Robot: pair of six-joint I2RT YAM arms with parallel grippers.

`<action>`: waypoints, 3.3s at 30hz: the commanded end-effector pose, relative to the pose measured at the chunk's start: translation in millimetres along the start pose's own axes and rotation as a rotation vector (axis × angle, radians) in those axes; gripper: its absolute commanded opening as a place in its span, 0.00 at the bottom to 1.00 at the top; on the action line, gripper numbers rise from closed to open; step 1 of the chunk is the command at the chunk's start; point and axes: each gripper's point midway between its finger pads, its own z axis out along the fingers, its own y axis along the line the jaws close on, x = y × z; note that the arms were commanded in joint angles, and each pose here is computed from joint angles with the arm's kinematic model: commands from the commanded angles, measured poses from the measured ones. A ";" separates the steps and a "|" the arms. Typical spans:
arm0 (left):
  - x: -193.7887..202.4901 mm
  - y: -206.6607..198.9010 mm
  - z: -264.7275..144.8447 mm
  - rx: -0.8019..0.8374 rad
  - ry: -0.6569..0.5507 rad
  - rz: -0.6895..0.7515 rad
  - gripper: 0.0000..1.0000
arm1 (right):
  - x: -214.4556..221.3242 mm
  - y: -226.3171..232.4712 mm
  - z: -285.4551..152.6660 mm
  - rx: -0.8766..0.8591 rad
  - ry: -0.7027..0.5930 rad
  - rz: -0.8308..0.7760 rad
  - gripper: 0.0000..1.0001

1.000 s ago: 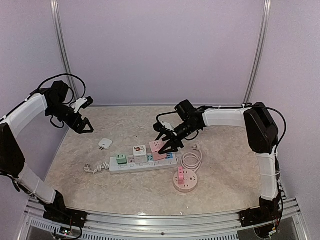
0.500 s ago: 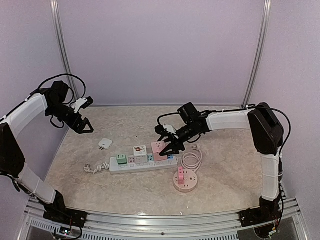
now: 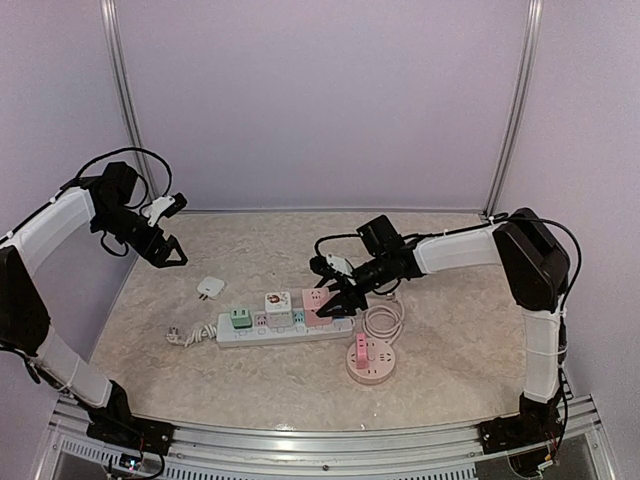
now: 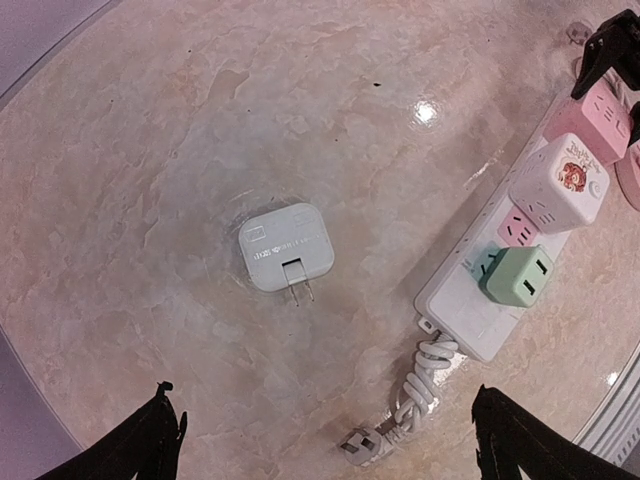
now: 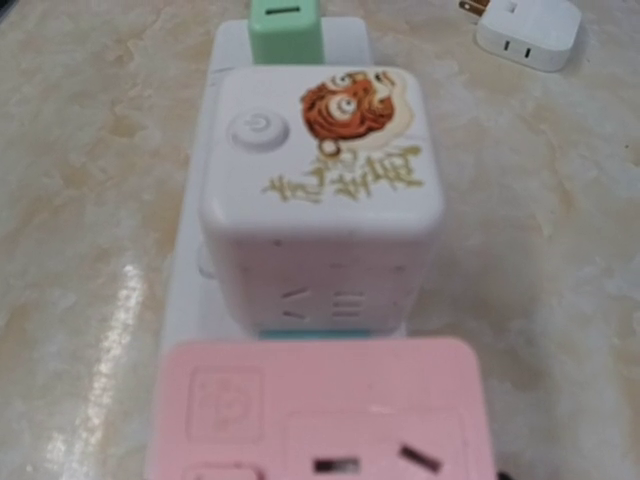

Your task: Insert the plug

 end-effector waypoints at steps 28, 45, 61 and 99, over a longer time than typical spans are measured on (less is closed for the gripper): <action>-21.2 26.3 99.4 -0.139 0.164 -0.059 0.99 | -82.2 -15.5 -91.9 0.414 -0.006 0.228 1.00; 25.3 10.1 186.8 -0.093 0.368 -0.252 0.98 | -56.0 -17.2 -102.4 0.549 0.034 0.434 1.00; 55.7 6.8 191.5 -0.109 0.440 -0.206 0.73 | -53.7 -13.7 -98.1 0.534 0.024 0.438 1.00; -124.3 -166.2 -58.2 -0.111 -0.172 0.473 0.02 | -270.3 -35.6 -68.5 0.346 -0.651 0.850 0.68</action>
